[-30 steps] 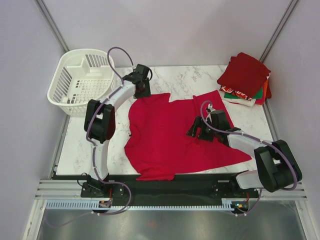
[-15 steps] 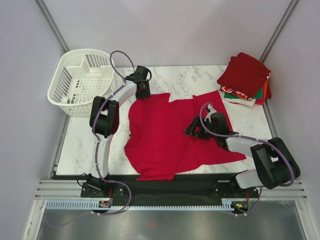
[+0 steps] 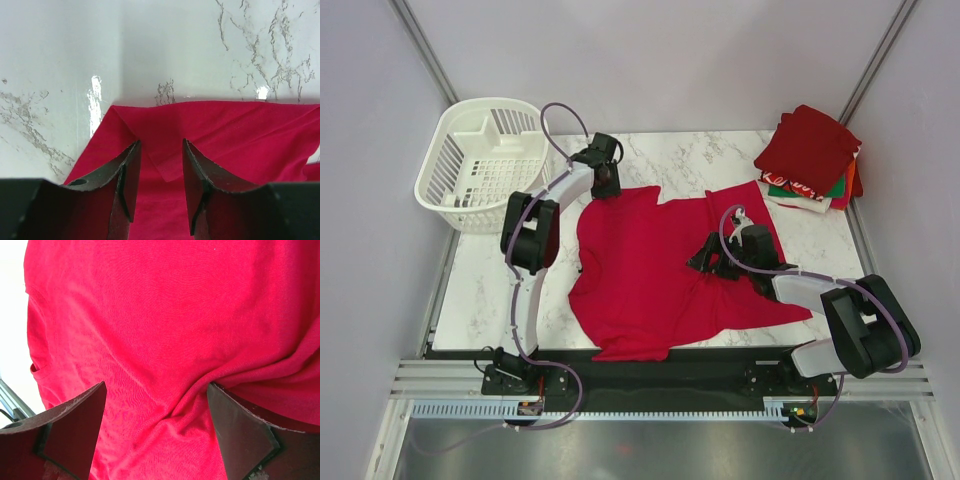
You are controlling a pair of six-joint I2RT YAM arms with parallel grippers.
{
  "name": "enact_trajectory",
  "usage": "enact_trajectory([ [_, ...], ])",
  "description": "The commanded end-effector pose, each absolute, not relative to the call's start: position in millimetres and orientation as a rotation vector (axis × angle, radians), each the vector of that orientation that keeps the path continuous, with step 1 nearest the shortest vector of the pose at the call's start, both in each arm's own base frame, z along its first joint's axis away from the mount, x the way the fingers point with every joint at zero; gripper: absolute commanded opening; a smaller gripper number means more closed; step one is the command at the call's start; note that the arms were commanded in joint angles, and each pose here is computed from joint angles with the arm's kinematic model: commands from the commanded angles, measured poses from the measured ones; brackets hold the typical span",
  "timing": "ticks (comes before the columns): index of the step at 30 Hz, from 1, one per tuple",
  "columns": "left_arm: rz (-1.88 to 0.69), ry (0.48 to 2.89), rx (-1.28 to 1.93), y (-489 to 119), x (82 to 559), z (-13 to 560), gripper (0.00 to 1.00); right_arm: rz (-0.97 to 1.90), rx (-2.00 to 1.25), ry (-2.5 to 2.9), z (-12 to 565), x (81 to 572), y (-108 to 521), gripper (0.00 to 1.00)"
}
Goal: Fold and stack the t-shirts
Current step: Flatten the tshirt out
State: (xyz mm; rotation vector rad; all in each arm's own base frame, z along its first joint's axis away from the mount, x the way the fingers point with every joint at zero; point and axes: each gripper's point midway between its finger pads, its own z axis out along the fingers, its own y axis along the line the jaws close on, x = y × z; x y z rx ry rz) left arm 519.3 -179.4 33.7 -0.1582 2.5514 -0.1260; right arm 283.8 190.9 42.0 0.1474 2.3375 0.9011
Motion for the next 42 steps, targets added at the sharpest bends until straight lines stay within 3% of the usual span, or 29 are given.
enact_trajectory([
  [1,-0.112,2.514,-0.159,-180.5,531.2,36.0,0.46,0.883,0.156,2.390,27.6,273.6,188.6,0.90],
  [6,-0.124,2.526,-0.173,-181.9,528.8,31.0,0.47,0.885,0.160,2.392,27.3,273.9,188.5,0.91],
  [10,-0.137,2.514,-0.173,-184.3,532.8,32.9,0.41,0.884,0.160,2.393,26.8,273.8,188.4,0.91],
  [16,-0.133,2.484,-0.165,-185.4,542.6,41.5,0.09,0.884,0.156,2.394,26.4,273.9,188.6,0.91],
  [29,-0.227,2.406,-0.271,-172.5,580.8,64.0,0.04,0.886,0.153,2.396,26.2,274.2,189.2,0.92],
  [32,-0.302,2.375,-0.339,-165.0,602.2,66.4,0.08,0.886,0.153,2.396,26.3,274.9,189.5,0.92],
  [34,-0.446,2.370,-0.425,-167.1,613.1,66.2,0.40,0.887,0.151,2.398,26.2,274.9,189.7,0.92],
  [36,-0.561,2.334,-0.544,-148.3,633.4,66.9,0.60,0.886,0.155,2.401,25.3,274.9,189.2,0.92],
  [38,-0.696,2.268,-0.655,-136.3,650.6,86.6,0.62,0.887,0.153,2.400,25.7,274.4,189.5,0.92],
  [42,-0.698,2.168,-0.582,-130.9,660.9,137.0,0.65,0.886,0.152,2.401,25.2,274.3,189.4,0.93],
])
